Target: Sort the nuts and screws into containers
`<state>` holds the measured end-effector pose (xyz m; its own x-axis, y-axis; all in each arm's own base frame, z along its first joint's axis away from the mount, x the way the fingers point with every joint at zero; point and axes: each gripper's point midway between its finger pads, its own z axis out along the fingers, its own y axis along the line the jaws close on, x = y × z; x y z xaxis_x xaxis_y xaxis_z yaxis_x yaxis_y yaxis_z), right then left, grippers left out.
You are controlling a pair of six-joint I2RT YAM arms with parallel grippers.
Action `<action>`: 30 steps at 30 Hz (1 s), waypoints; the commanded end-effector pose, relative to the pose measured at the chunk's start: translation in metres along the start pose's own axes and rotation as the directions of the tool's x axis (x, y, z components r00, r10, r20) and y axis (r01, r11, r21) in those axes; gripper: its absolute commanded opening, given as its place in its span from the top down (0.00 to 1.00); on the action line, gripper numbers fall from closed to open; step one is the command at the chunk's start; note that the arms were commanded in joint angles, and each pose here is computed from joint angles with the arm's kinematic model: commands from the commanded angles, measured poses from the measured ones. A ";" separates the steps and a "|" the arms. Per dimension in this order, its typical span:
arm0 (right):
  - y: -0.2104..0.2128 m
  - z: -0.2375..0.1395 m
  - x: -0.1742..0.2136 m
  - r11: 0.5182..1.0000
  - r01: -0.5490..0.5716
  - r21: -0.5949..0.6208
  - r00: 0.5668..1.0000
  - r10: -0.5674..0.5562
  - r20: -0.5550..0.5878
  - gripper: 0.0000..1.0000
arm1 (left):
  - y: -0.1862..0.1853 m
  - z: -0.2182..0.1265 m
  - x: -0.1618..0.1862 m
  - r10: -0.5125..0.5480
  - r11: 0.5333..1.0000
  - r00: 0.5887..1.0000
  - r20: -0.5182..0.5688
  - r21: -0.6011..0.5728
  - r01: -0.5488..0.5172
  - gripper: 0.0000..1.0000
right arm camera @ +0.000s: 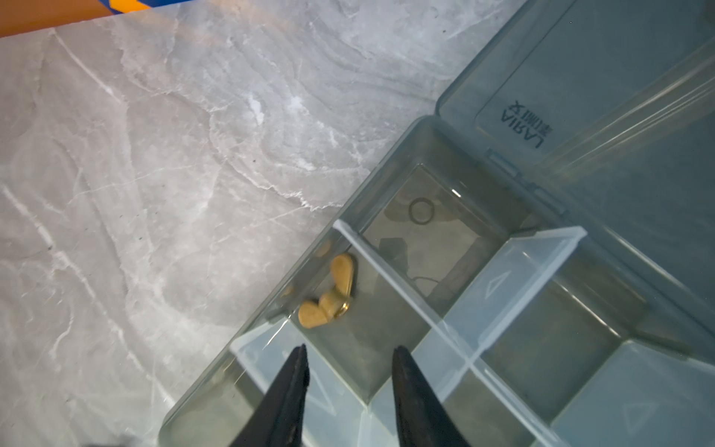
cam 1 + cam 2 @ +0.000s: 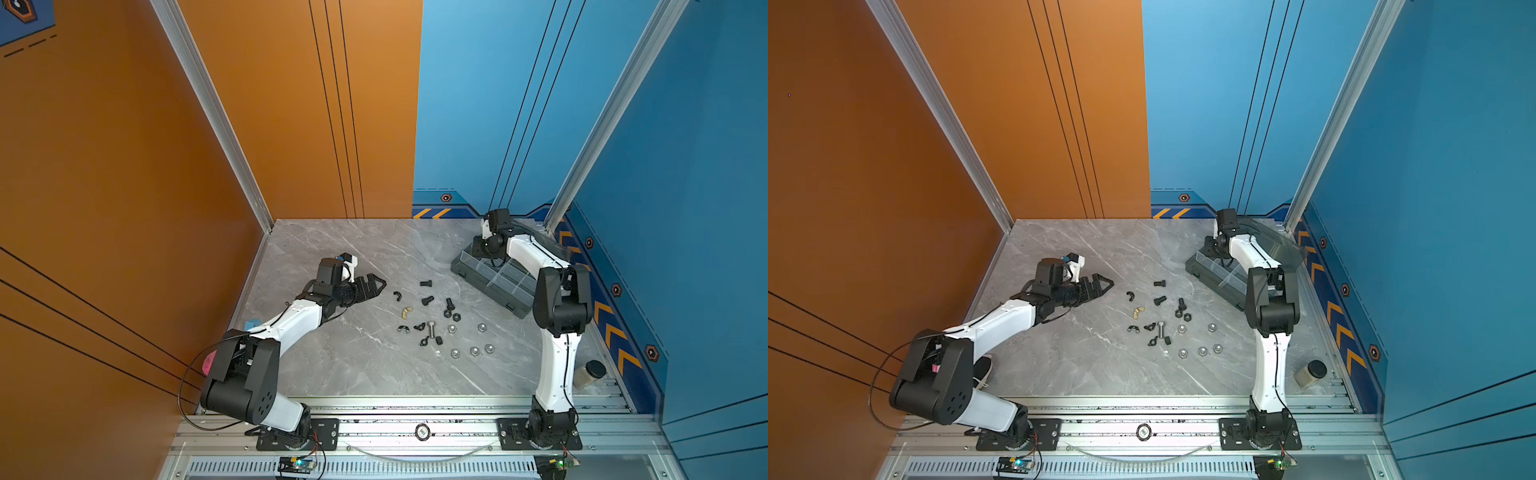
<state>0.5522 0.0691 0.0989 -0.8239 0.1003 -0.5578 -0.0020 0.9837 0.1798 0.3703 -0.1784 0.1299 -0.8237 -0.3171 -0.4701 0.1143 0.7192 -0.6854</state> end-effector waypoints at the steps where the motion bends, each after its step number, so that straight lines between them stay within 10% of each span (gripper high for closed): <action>1: 0.027 -0.063 -0.026 0.994 0.025 -0.102 0.996 -0.017 0.082 0.58 | -0.013 -0.005 -0.007 0.024 1.000 1.000 0.012 0.013 -0.024 0.02; 11: 0.093 -0.114 0.033 0.969 -0.025 -0.246 1.000 0.028 0.009 0.50 | -0.017 -0.010 -0.010 0.022 1.000 1.000 0.013 0.020 -0.022 0.02; 30: 0.214 -0.073 0.187 0.971 -0.040 -0.235 0.974 -0.014 -0.226 0.47 | 0.002 -0.020 0.003 -0.012 1.000 1.000 0.009 0.000 0.012 0.02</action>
<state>0.3543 0.2825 0.1004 -0.9268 -0.0103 -0.3755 -0.1680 0.9055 0.3898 0.3647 -0.1711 0.1379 -0.8175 -0.3291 -0.4727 0.1071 0.7195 -0.6862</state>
